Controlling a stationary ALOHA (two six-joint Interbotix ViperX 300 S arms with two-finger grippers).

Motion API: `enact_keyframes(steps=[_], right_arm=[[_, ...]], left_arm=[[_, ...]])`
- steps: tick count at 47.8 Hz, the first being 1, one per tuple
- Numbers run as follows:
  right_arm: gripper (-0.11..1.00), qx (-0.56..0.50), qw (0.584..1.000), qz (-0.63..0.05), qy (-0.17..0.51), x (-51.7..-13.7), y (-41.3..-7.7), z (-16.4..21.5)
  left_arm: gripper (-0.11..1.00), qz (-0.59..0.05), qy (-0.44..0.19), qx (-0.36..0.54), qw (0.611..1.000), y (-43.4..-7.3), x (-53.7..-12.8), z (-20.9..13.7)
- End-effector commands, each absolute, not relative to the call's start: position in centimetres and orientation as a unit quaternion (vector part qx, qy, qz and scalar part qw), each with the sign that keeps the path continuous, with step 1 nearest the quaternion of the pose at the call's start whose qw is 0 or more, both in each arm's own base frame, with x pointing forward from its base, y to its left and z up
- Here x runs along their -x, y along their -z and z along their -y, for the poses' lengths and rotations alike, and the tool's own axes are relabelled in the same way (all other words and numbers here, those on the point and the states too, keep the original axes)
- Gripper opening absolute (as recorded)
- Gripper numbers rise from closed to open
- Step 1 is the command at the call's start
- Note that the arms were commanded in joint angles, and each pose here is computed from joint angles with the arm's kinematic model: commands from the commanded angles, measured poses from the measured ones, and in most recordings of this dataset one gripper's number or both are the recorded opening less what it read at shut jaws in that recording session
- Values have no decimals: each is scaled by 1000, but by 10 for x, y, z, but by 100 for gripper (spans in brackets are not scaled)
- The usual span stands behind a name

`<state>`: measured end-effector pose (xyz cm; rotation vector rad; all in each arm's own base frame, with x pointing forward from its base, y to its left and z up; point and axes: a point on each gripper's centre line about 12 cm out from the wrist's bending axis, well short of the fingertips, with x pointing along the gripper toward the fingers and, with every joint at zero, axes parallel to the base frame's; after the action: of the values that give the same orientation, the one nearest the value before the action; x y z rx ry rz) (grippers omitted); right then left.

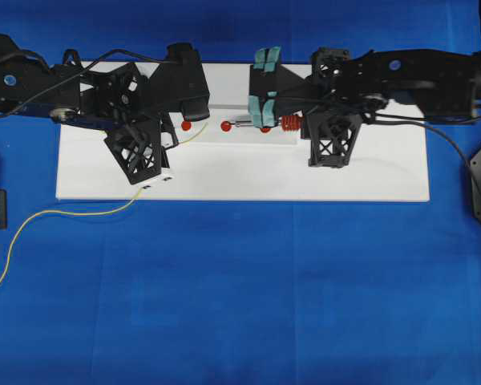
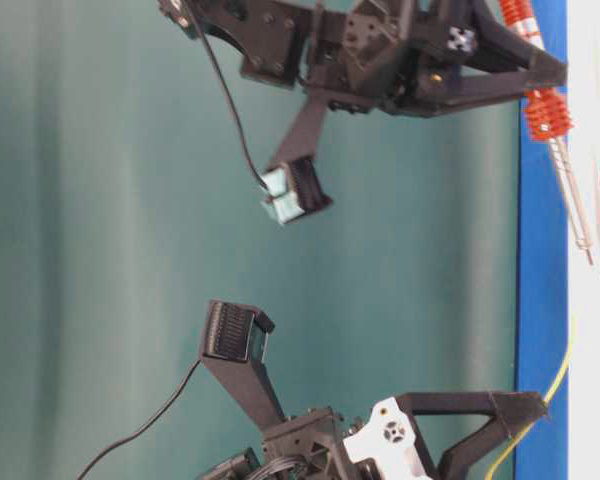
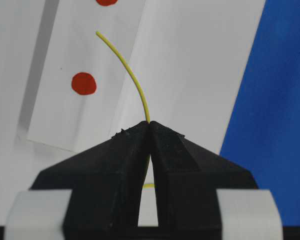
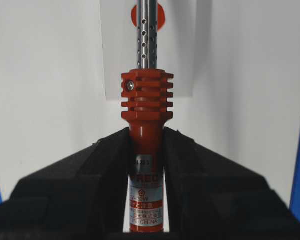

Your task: Touch the tip of the soldering iron to the tip of the solder at the mark.

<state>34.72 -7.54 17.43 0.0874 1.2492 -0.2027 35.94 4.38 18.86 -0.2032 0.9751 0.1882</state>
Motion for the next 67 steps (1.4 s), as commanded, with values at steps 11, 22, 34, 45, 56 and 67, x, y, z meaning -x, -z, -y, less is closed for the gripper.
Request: enact_keyframes(steps=[11, 22, 34, 45, 56, 67], right_arm=[[7, -38, 818, -563, 114, -307, -196, 72], [7, -54, 816, -561, 127, -283, -193, 68], [7, -55, 817, -560, 128, -282, -193, 68], [7, -52, 817, -559, 129, -283, -193, 68], [7, -52, 819, -557, 128, -284, -193, 68], [7, -52, 818, -559, 129, -283, -191, 68]], left_arm=[[1, -448, -89, 96, 884, -201, -365, -44], [1, -446, -89, 96, 885, -202, -366, -44], [1, -436, -89, 97, 890, -204, -369, -44], [1, -416, -78, 87, 902, -210, -397, -42], [1, -416, -70, 82, 903, -215, -434, -38], [1, -430, -72, 82, 896, -198, -450, -42]])
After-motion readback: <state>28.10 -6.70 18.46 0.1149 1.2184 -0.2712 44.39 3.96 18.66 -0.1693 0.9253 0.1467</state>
